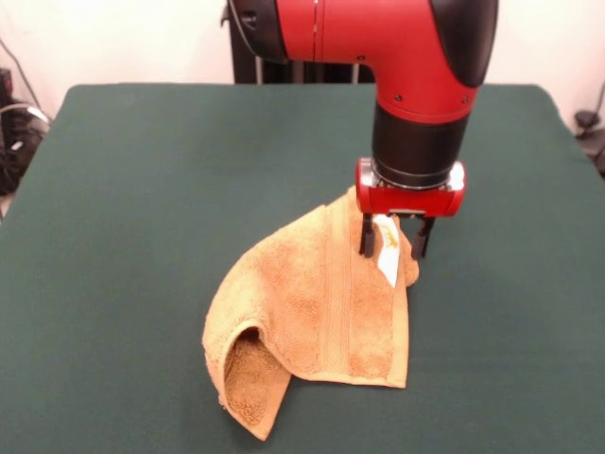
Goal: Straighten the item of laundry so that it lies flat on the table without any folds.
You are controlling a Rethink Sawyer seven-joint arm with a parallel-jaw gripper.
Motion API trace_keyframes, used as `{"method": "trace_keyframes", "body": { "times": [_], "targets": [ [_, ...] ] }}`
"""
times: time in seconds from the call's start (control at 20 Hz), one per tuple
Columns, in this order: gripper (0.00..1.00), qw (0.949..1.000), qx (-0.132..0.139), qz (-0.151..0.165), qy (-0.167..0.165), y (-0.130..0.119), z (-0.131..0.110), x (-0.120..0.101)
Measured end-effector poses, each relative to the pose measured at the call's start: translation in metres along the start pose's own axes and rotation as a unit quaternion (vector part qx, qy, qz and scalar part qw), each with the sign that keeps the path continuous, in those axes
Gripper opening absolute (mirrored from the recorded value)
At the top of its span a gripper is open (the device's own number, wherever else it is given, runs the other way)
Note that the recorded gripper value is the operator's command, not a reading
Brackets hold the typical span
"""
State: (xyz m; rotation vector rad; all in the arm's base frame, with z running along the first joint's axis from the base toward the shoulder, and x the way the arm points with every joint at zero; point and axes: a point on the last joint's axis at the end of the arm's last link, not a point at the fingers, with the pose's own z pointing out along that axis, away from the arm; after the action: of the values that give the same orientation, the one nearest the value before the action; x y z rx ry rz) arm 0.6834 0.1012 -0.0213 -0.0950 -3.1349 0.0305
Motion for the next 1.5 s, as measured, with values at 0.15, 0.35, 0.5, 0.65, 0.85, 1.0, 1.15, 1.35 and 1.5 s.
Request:
{"method": "trace_keyframes", "body": {
  "times": [0.15,0.35,0.5,0.65,0.85,1.0,1.15,1.35,1.5],
  "targets": [
    [1.0,1.0,0.0,0.0,0.0,-0.0001,0.0001,-0.0004],
    [1.0,1.0,0.0,0.0,-0.001,0.0,0.0,-0.0007],
    [1.0,1.0,0.0,0.0,-0.001,0.0,0.0,-0.0009],
    [1.0,1.0,0.0,0.0,-0.001,0.0,0.0001,-0.0012],
    [1.0,1.0,0.0,0.0,-0.001,-0.0001,0.0001,-0.0013],
    [1.0,1.0,0.0,0.0,-0.001,-0.0001,0.0001,-0.0014],
    [1.0,1.0,0.0,0.0,-0.001,0.0,0.0006,-0.0011],
    [1.0,1.0,0.0,0.0,0.001,0.0,0.0022,-0.0002],
    [1.0,1.0,0.0,0.0,0.002,0.0001,0.005,0.001]
  ]
}}
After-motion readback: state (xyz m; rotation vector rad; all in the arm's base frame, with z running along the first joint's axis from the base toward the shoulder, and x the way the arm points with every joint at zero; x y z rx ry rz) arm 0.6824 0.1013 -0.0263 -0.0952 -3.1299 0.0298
